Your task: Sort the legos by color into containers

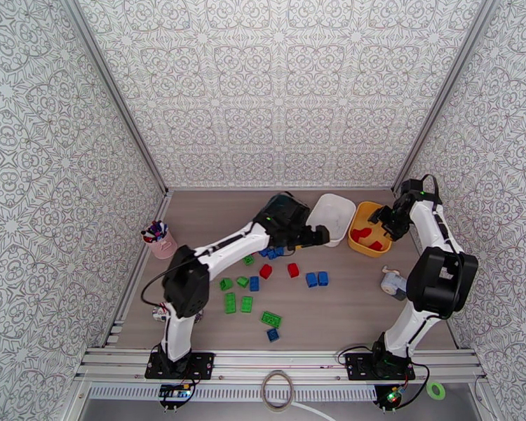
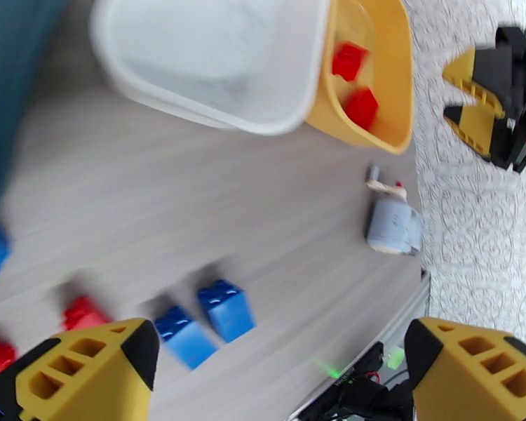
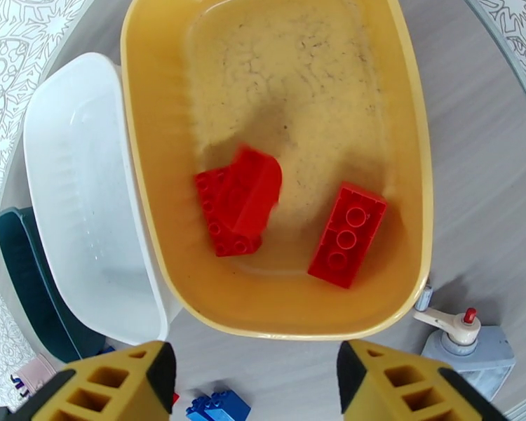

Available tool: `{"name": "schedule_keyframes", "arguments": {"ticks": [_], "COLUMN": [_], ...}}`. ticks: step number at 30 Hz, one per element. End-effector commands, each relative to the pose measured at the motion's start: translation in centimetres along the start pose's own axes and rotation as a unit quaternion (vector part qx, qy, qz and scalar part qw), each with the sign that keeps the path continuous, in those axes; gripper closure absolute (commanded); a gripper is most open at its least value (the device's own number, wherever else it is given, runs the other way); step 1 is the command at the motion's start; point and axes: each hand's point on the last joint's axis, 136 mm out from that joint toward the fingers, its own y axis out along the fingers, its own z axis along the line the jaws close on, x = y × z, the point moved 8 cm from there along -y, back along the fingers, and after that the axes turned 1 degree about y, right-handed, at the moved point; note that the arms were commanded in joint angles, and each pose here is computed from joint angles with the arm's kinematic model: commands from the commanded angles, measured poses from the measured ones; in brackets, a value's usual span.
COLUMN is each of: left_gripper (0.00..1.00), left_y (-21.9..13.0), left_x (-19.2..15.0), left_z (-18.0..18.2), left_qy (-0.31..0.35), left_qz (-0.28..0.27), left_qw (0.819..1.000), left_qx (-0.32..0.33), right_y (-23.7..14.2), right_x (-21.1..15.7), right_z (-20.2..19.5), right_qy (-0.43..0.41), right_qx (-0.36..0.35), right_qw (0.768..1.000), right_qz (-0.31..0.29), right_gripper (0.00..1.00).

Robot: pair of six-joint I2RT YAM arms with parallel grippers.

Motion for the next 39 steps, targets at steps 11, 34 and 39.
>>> {"name": "schedule_keyframes", "arguments": {"ticks": [11, 34, 39], "left_gripper": [0.01, 0.01, 0.01], "left_y": [-6.4, -11.0, -11.4], "left_x": [0.2, -6.7, -8.7], "left_z": [4.0, 12.9, 14.2], "left_qy": [-0.023, -0.146, -0.168], "left_qz": [-0.095, -0.102, -0.1], "left_qw": [0.986, 0.965, 0.96], "left_qx": [0.137, 0.193, 0.199], "right_y": [-2.1, 6.0, 8.2], "right_x": [-6.5, -24.5, -26.8], "right_z": [4.7, 14.1, 15.2], "right_qy": [-0.119, -0.363, -0.394], "right_qx": [0.027, 0.002, -0.017], "right_qw": [0.992, 0.92, 0.902], "right_qz": [0.01, 0.146, 0.174], "right_gripper": [0.38, 0.33, 0.37]}}
